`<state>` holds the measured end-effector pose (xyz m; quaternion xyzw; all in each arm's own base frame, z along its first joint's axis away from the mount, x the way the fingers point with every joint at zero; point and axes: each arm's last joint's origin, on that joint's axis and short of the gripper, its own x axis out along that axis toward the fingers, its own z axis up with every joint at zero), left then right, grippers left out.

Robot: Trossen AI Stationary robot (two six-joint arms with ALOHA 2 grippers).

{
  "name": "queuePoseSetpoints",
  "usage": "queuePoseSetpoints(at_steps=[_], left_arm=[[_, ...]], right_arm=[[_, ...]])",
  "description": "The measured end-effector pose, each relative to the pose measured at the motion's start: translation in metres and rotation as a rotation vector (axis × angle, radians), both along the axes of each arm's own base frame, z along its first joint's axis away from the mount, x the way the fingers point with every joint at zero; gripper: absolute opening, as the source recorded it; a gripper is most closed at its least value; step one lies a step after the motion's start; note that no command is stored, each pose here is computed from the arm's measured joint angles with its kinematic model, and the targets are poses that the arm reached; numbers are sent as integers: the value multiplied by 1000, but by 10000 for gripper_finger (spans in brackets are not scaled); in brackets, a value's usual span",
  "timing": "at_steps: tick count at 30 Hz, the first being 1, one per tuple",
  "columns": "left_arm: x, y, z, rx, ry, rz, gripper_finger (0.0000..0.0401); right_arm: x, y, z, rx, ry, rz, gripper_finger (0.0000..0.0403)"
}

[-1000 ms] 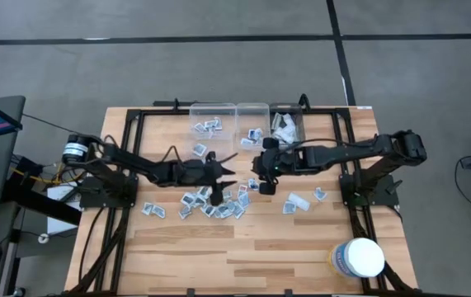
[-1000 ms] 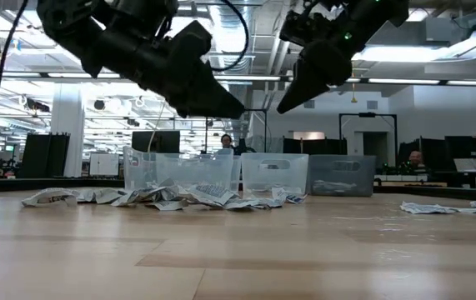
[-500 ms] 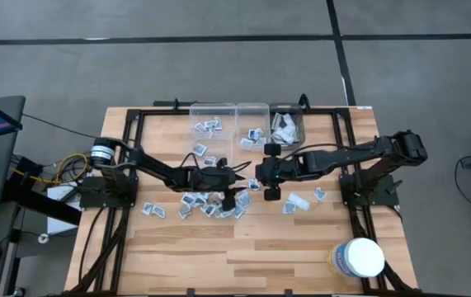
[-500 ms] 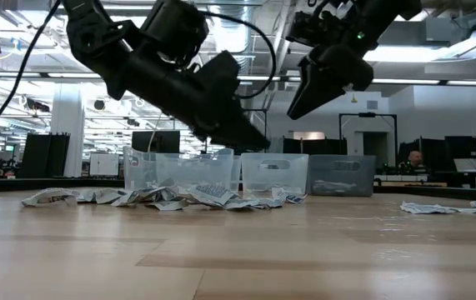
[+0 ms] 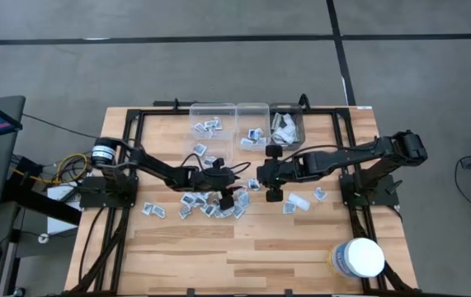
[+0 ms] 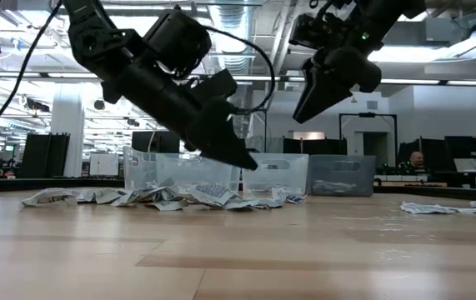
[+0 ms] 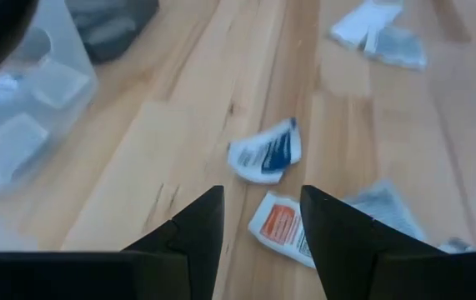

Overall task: Pick & Place First Aid Supplies
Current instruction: Put the ointment pack into the top left transparent bin

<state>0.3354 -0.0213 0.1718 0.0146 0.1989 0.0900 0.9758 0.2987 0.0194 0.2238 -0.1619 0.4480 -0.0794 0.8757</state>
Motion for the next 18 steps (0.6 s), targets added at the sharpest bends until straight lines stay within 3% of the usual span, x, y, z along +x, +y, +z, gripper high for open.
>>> queuePoseSetpoints(at_steps=[18], left_arm=[[11, 3, -27, -76, 58, -8, 161]], right_arm=[[2, 1, 1, 11, -25, -2, 120]])
